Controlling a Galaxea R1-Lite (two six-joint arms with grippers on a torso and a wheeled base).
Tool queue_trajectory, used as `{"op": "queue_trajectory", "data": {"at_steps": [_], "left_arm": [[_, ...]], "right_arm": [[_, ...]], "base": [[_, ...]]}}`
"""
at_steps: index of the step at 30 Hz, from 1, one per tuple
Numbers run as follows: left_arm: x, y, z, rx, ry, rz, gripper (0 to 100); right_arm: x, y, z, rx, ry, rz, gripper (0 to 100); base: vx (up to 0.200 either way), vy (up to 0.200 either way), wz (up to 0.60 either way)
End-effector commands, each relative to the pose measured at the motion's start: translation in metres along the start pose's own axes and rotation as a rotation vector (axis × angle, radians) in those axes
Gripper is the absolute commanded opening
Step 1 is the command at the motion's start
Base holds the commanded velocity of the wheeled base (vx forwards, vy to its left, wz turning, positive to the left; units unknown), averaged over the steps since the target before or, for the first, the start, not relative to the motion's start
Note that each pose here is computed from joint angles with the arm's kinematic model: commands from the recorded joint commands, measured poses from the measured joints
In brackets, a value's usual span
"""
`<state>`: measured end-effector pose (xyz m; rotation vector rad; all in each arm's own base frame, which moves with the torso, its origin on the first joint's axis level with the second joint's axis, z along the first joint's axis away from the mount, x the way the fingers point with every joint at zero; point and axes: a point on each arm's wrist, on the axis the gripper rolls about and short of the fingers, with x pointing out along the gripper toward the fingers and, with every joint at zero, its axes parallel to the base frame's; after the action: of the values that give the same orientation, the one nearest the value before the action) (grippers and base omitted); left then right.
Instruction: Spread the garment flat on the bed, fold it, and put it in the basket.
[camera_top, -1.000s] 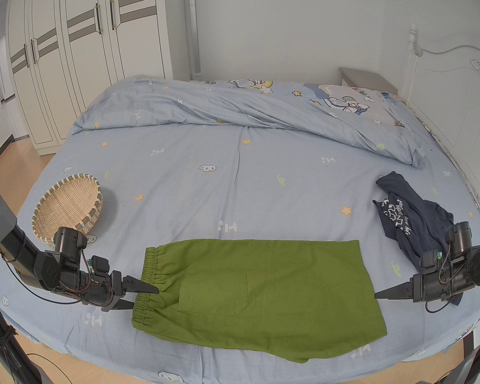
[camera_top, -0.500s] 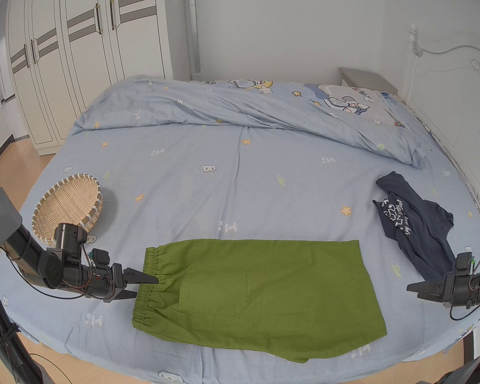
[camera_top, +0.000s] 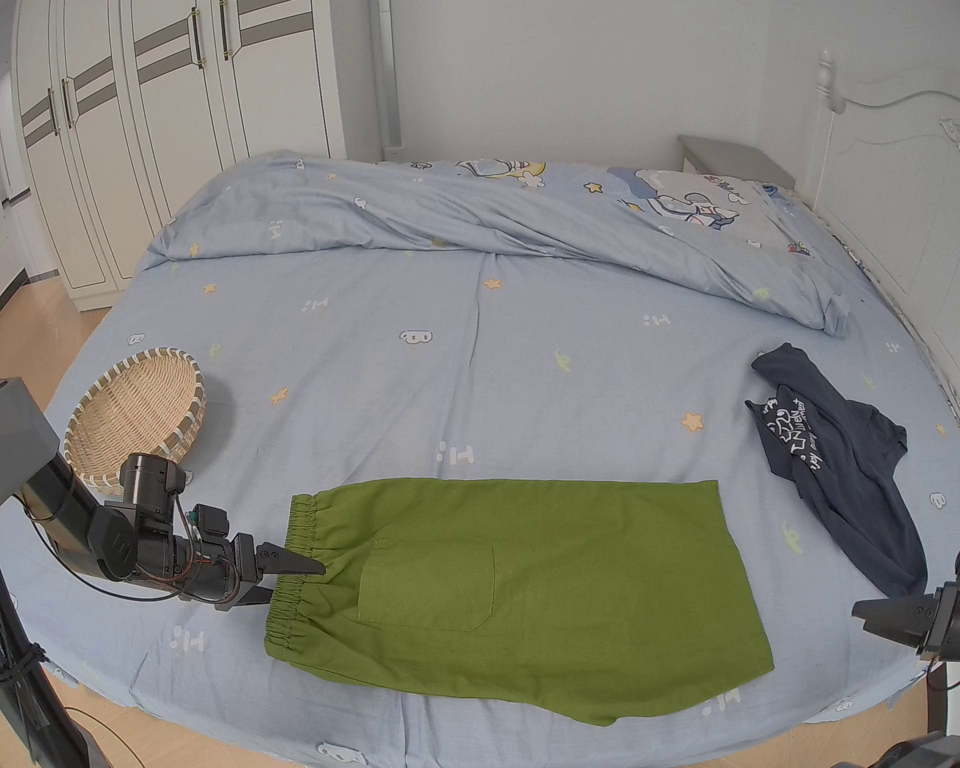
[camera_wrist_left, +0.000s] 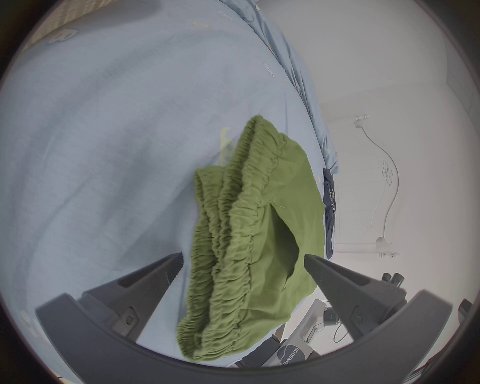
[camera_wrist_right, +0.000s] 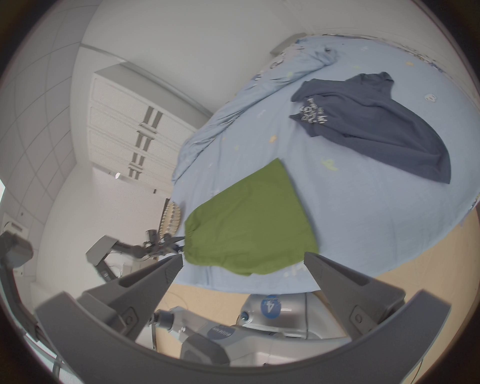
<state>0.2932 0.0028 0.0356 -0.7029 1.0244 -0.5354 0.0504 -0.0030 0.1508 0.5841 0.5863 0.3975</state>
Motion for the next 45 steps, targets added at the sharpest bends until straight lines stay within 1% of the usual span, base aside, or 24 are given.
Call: {"op": "queue_trajectory", "data": {"at_steps": [1,8,9,14,18,20,23,24,25,26,28,29,30,32,33,34,35,37,38,39,40,41,42,45], "left_arm": [[0.016,-0.011,-0.003,0.010,0.051,-0.023,100],[0.019,-0.014,-0.003,0.003,0.055,-0.027,100],[0.019,-0.014,-0.003,0.004,0.054,-0.028,0],[0.018,-0.013,-0.004,0.001,0.054,-0.026,0],[0.018,-0.013,-0.003,0.001,0.050,-0.026,0],[0.018,-0.013,-0.003,0.001,0.050,-0.026,0],[0.018,-0.013,-0.003,0.001,0.050,-0.026,0],[0.018,-0.013,-0.003,0.001,0.050,-0.026,0],[0.017,-0.012,-0.003,0.000,0.048,-0.025,0],[0.017,-0.012,-0.003,-0.001,0.049,-0.025,0],[0.017,-0.012,-0.004,-0.004,0.050,-0.023,0],[0.017,-0.012,-0.004,-0.004,0.050,-0.023,0],[0.016,-0.011,-0.004,-0.006,0.050,-0.022,0],[0.016,-0.010,-0.004,-0.009,0.050,-0.021,0],[0.016,-0.011,-0.004,-0.008,0.049,-0.022,0],[0.016,-0.010,-0.003,-0.009,0.048,-0.021,0],[0.016,-0.010,-0.003,-0.009,0.048,-0.021,0],[0.016,-0.010,-0.004,-0.010,0.049,-0.021,0],[0.016,-0.010,-0.005,-0.010,0.051,-0.022,0],[0.016,-0.010,-0.005,-0.010,0.050,-0.020,0],[0.016,-0.010,-0.005,-0.011,0.051,-0.021,0],[0.017,-0.011,-0.005,-0.008,0.053,-0.021,0],[0.017,-0.012,-0.006,-0.008,0.057,-0.022,0],[0.017,-0.013,-0.007,-0.012,0.060,-0.023,0]], "right_arm": [[-0.039,0.042,-0.020,-0.162,-0.078,0.168,100],[-0.047,0.043,-0.037,-0.199,-0.115,0.196,100],[-0.048,0.044,-0.038,-0.203,-0.120,0.197,100],[-0.052,0.046,-0.041,-0.219,-0.136,0.208,100],[-0.063,0.053,-0.048,-0.234,-0.137,0.240,100],[-0.069,0.055,-0.054,-0.254,-0.142,0.256,100],[-0.083,0.060,-0.071,-0.331,-0.202,0.284,100],[-0.083,0.060,-0.071,-0.331,-0.202,0.284,100],[-0.100,0.075,-0.072,-0.365,-0.241,0.290,100],[-0.110,0.084,-0.075,-0.370,-0.248,0.282,100],[-0.125,0.097,-0.087,-0.406,-0.276,0.252,100],[-0.125,0.097,-0.087,-0.406,-0.276,0.252,100],[-0.138,0.104,-0.104,-0.527,-0.258,0.210,100],[-0.148,0.107,-0.119,-0.620,-0.222,0.147,100],[-0.151,0.109,-0.122,-0.616,-0.228,0.114,100],[-0.153,0.109,-0.121,-0.603,-0.253,0.050,100],[-0.152,0.107,-0.120,-0.600,-0.257,0.033,100],[-0.141,0.091,-0.106,-0.616,-0.329,-0.162,100],[-0.139,0.088,-0.102,-0.630,-0.358,-0.230,100],[-0.133,0.080,-0.094,-0.661,-0.406,-0.411,100],[-0.129,0.073,-0.089,-0.674,-0.431,-0.550,100],[-0.129,0.072,-0.089,-0.675,-0.436,-0.567,100],[-0.127,0.068,-0.082,-0.664,-0.501,-0.710,100],[-0.118,0.061,-0.077,-0.663,-0.517,-0.695,100]], "base": [[0.000,0.000,0.00],[0.000,0.000,0.00],[0.000,0.000,0.00],[0.000,0.000,0.00],[0.000,0.000,0.00],[0.000,0.000,0.00],[0.000,0.000,0.00],[0.000,0.000,0.00],[0.000,0.000,0.00],[0.000,0.000,0.00],[0.000,0.000,0.00],[0.000,0.000,0.00],[0.000,0.000,0.00],[0.000,0.000,0.00],[0.000,0.000,0.00],[0.000,0.000,0.00],[0.000,0.000,0.00],[0.000,0.000,0.00],[0.000,0.000,0.00],[0.000,0.000,0.00],[0.000,0.000,0.00],[0.000,0.000,0.00],[0.000,0.000,0.00],[0.000,0.000,0.00]]}}
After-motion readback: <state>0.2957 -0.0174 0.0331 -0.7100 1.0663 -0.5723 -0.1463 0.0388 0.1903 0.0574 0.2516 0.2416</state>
